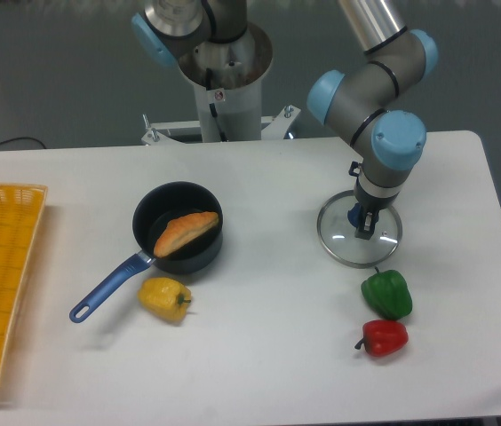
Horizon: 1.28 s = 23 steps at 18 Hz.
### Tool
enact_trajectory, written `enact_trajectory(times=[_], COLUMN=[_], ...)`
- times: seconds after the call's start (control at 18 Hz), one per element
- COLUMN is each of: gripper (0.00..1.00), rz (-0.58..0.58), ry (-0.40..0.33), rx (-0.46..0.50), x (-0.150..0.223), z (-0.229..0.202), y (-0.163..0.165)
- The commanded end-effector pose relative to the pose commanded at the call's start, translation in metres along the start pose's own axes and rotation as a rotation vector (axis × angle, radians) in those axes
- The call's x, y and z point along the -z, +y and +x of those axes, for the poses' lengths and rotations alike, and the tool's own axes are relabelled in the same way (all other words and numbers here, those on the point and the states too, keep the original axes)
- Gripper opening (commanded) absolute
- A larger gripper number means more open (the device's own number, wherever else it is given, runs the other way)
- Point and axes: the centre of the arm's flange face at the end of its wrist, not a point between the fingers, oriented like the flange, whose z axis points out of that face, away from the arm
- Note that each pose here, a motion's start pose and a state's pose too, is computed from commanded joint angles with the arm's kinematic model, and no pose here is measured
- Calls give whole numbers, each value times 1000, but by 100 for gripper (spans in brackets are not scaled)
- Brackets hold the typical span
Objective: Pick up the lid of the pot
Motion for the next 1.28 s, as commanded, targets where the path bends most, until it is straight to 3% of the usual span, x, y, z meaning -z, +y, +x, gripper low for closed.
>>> enact_trajectory(times=[0.11,0.72,1.28], gripper=[40,40,40], rz=[-3,-19,-15], ry=[-2,-13,-25], rx=[19,163,367], x=[2,16,35], z=[-1,-27,-56], y=[-1,-25,-60])
